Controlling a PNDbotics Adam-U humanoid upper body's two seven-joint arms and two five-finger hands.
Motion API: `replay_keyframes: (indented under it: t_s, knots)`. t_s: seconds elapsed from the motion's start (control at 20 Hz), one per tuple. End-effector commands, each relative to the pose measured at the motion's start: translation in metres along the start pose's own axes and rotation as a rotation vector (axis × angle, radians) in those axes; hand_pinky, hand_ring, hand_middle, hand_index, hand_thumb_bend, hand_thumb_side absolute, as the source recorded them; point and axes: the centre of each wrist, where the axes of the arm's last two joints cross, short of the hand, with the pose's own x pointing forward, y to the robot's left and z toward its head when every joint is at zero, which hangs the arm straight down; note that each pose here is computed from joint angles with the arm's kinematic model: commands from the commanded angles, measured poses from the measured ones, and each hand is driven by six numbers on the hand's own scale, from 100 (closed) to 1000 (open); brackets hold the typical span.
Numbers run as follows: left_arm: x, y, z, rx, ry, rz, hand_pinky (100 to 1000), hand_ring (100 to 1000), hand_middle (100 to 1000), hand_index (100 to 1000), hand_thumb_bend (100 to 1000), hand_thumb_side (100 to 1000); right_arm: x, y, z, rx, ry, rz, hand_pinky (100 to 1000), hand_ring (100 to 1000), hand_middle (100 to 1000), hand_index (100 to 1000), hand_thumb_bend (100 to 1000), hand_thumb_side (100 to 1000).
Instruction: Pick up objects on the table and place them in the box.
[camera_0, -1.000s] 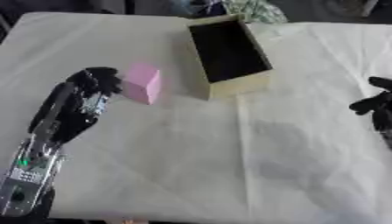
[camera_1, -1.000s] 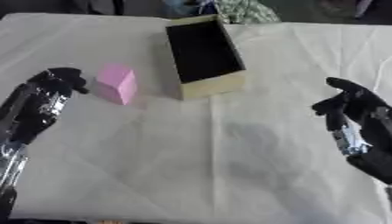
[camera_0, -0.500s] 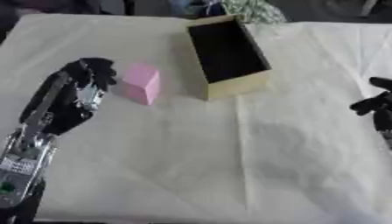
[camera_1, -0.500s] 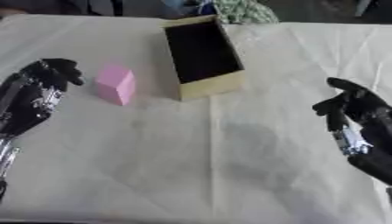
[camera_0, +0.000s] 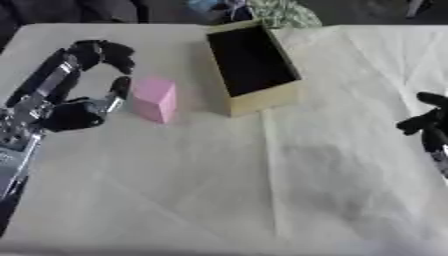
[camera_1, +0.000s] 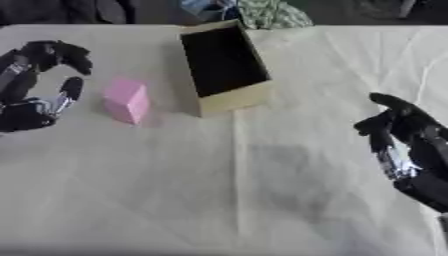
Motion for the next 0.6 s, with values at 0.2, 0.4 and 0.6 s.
replay_keyframes:
  t_s: [0.2, 0.4, 0.6]
  knots:
    - [0.001, 0.046, -0.010, -0.197, -0.045, -0.250, 807, 681, 655, 857, 298, 409, 0.003, -0.006, 0.000, 0.016, -0.003, 0.029, 762, 693, 531, 922, 100, 571]
    - [0.003, 0.078, -0.015, -0.303, -0.057, -0.366, 807, 695, 668, 883, 376, 380, 0.003, -0.005, -0.001, 0.023, -0.005, 0.026, 762, 693, 531, 922, 100, 571]
    - [0.007, 0.104, -0.022, -0.392, -0.055, -0.448, 810, 709, 682, 905, 478, 410, 0.002, -0.005, -0.001, 0.032, -0.006, 0.024, 762, 694, 531, 922, 100, 571]
